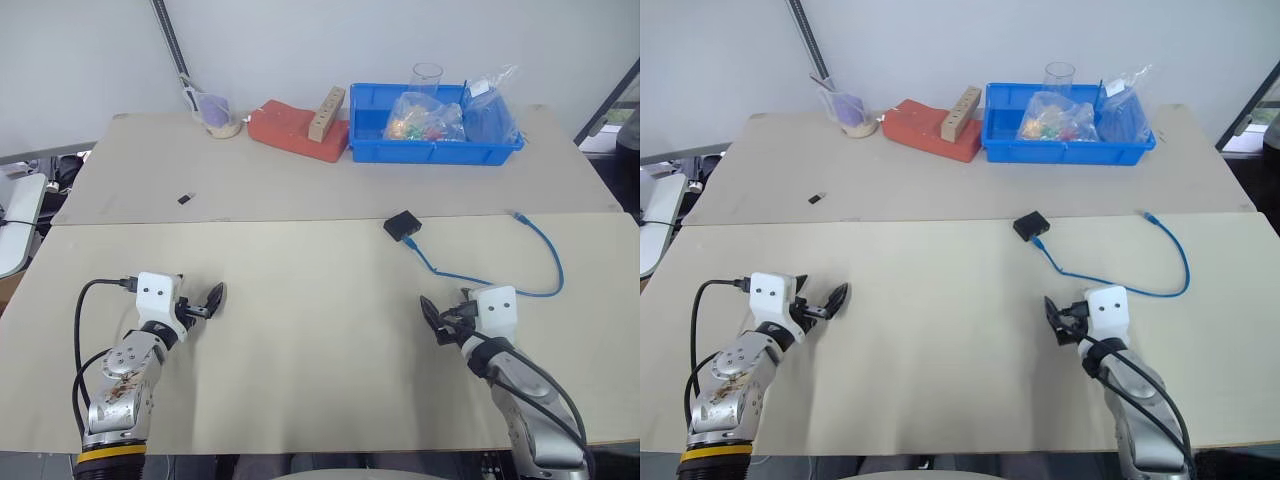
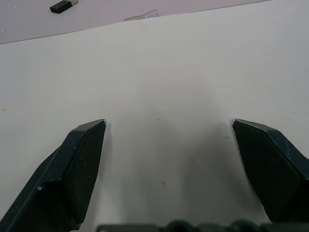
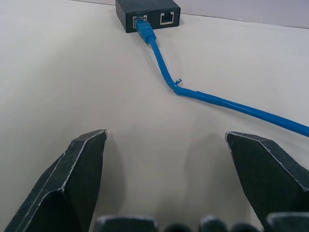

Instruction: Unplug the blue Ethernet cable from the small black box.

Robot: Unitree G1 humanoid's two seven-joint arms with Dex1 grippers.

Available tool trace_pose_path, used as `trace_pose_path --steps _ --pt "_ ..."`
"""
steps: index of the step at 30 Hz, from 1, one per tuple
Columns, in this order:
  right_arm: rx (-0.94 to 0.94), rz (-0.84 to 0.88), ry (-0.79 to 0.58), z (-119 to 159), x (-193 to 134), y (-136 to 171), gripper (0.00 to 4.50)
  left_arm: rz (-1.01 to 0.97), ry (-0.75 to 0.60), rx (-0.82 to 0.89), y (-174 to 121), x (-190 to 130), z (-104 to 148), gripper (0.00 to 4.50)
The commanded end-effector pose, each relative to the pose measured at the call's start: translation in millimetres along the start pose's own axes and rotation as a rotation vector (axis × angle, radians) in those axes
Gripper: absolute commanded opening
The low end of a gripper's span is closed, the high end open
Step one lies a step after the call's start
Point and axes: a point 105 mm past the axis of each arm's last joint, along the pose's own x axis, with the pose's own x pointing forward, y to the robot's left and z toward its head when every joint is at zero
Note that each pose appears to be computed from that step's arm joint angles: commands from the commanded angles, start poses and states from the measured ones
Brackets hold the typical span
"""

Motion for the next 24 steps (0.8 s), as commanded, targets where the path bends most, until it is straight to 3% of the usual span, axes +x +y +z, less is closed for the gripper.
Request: trace_pose_path --steps 1,6,9,13,20,24 --pt "-0.016 0.029 -0.035 12.3 -2.9 4.2 4.38 -0.027 -0.029 0.003 0.5 -3.1 12.4 4.45" --pt "-0.061 0.128 -0.05 43.6 0.3 1.0 4.38 -0.438 -0.124 0.091 -53.1 -5.9 63.2 4.45" --pt "-0.061 0.212 -0.045 60.4 16.0 -2.2 4.38 -0.724 -0.153 0.185 -94.7 -10.1 94.2 4.45" --pt "-0.04 0.274 0.001 65.3 43.5 -8.9 4.38 -0.966 -0.165 0.284 -127.2 -12.2 119.6 4.45" --pt "-0.054 0.351 0.081 55.7 86.8 -6.5 4.38 -1.123 -0.219 0.397 -147.9 -11.7 147.9 4.45" --pt "-0.1 0.364 0.086 51.5 100.1 -7.2 4.38 -1.164 -0.204 0.405 -149.9 -19.4 149.4 4.45"
